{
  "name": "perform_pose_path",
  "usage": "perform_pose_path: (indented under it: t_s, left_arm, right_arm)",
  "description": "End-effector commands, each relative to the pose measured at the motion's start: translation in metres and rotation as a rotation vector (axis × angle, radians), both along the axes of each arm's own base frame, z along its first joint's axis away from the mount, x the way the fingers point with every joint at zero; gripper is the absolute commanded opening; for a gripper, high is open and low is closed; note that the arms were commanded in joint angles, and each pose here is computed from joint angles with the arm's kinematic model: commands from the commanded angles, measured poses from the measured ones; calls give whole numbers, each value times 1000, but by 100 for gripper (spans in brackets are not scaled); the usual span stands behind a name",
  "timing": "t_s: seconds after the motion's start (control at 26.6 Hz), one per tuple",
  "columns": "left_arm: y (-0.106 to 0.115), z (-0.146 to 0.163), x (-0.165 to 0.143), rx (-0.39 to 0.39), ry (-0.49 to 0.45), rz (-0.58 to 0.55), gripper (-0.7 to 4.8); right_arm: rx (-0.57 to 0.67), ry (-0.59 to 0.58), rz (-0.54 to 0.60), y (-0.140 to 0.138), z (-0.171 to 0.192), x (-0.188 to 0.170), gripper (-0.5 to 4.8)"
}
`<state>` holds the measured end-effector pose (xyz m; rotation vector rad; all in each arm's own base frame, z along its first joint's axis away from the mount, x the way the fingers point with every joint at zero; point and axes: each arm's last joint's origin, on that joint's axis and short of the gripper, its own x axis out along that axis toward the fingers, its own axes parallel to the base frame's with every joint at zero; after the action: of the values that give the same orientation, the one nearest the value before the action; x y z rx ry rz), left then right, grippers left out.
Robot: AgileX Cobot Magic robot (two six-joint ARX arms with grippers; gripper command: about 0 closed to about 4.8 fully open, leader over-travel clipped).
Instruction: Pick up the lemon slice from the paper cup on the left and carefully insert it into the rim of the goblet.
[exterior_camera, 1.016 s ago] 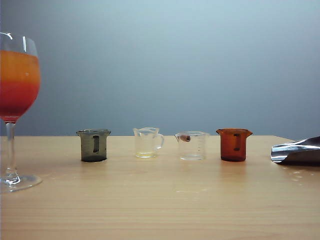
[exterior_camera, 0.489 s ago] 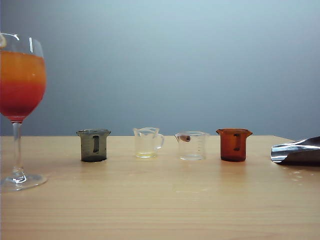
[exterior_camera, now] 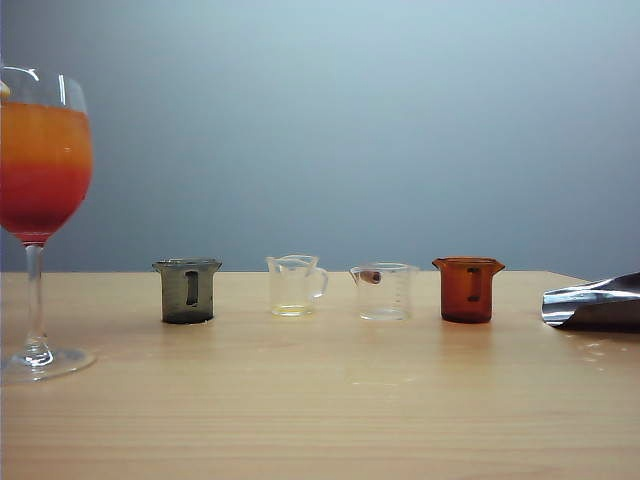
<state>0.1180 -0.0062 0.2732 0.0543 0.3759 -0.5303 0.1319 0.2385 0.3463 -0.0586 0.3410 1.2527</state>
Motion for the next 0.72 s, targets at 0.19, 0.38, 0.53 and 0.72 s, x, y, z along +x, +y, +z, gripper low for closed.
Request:
perform_pose_path:
  t_s: [0.19, 0.38, 0.53, 0.72]
  left_arm:
    - [0, 8, 0, -1, -52, -9, 198]
    - [0, 17, -1, 2, -79, -9, 247]
    - [0, 21, -1, 4, -94, -9, 247]
    - [0, 21, -1, 5, -98, -6, 247]
  right_arm:
    - [18, -19, -11, -1, 4, 0, -7]
    - [18, -20, -14, -1, 4, 0, -7]
    - [18, -20, -14, -1, 4, 0, -7]
    - [18, -19, -14, -1, 4, 0, -7]
